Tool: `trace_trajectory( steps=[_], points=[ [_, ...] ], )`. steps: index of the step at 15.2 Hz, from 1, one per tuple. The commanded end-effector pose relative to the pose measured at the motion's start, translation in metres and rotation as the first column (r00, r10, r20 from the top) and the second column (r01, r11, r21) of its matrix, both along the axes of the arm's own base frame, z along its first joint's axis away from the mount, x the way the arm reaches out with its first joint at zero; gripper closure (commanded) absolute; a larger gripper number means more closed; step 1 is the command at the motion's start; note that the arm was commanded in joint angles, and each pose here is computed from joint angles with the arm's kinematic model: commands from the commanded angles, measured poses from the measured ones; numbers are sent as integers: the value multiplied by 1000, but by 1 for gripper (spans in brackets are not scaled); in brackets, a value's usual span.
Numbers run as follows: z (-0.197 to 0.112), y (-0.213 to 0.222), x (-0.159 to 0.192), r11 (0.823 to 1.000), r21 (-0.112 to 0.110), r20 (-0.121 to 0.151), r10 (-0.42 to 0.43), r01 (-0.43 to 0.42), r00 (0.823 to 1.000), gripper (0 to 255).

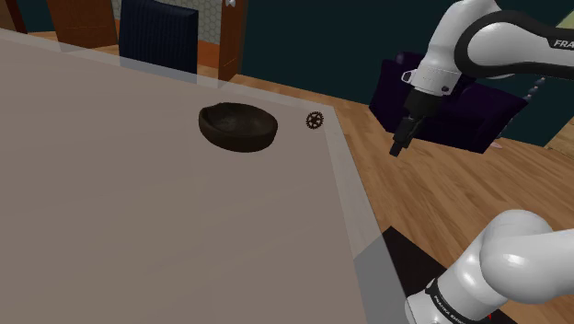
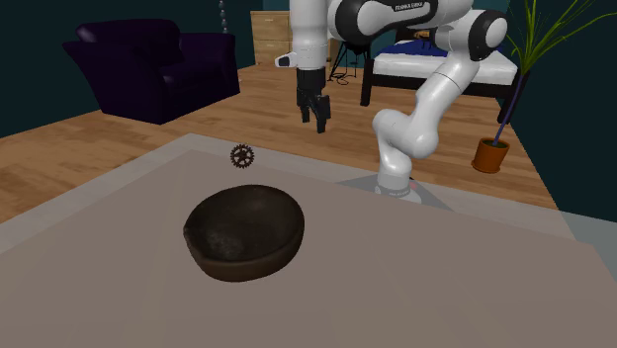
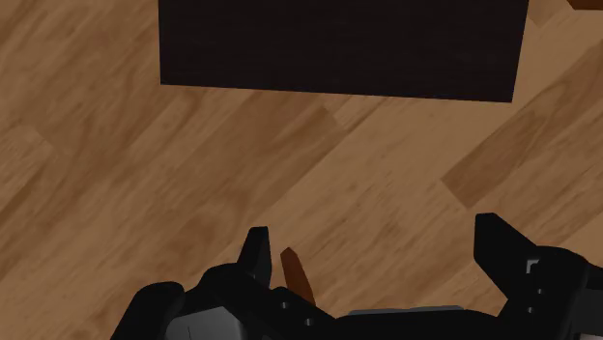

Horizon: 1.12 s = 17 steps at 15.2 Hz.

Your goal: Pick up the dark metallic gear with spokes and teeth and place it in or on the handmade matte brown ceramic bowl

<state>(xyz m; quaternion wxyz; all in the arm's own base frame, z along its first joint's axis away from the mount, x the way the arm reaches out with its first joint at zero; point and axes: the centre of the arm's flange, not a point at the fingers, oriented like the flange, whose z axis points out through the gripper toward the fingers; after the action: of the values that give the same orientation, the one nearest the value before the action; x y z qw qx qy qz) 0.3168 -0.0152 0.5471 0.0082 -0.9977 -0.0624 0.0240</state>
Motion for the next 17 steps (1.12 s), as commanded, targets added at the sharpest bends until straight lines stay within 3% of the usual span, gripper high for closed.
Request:
trace_trajectory(
  steps=[1,17],
  points=[
    [0,0,0,1000,0,0,0,0,1000,0],
    [36,70,187,991,134,2,2,-3,1000,0]
  ],
)
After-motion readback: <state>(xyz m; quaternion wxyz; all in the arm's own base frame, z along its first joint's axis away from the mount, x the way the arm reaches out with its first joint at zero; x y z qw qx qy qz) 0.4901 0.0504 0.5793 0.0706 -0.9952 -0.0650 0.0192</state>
